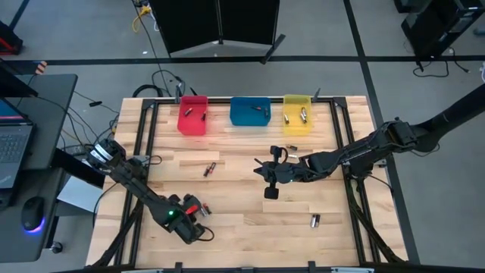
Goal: Sort batteries
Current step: Put the brown battery into the red bin
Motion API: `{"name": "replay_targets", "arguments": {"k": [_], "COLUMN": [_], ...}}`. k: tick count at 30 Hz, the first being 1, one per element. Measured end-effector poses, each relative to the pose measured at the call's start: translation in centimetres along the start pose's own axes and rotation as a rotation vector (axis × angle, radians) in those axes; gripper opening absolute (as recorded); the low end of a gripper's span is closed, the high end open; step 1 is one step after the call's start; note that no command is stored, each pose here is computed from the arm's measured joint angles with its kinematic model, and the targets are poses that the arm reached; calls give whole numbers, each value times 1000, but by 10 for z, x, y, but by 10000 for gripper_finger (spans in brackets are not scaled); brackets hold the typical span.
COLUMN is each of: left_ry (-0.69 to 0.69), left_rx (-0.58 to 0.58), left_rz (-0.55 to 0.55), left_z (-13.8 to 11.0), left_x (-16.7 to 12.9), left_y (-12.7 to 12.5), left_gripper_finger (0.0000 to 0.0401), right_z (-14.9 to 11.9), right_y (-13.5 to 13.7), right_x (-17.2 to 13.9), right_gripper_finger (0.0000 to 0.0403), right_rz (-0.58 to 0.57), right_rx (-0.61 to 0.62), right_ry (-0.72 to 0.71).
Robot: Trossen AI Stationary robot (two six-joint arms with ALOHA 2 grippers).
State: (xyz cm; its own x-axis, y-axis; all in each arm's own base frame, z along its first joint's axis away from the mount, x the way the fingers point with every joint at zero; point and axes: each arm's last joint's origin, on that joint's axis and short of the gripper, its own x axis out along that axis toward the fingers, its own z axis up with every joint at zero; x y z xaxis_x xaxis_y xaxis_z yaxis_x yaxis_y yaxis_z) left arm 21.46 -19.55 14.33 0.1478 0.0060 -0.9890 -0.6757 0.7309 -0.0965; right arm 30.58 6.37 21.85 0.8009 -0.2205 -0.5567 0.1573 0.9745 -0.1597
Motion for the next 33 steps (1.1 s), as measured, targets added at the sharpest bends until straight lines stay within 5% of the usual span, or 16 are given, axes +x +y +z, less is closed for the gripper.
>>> {"name": "replay_targets", "arguments": {"k": [6, 16, 25, 33], "left_ry": [5, -99, -220, -306], "left_rx": [35, 83, 149, 187], "left_rz": [18, 184, 249, 365], "left_z": [2, 30, 89, 160], "left_x": [-39, -101, -129, -154], "left_y": [-16, -8, 29, 90], "left_gripper_finger": [44, 44, 44, 44], "right_z": [0, 0, 0, 4], "right_y": [0, 0, -2, -12], "right_x": [0, 0, 1, 5], "right_gripper_finger": [9, 9, 8, 7], "right_rz": [0, 1, -4, 2], "right_rx": [0, -1, -10, 12], "right_ry": [0, 0, 0, -17]}}
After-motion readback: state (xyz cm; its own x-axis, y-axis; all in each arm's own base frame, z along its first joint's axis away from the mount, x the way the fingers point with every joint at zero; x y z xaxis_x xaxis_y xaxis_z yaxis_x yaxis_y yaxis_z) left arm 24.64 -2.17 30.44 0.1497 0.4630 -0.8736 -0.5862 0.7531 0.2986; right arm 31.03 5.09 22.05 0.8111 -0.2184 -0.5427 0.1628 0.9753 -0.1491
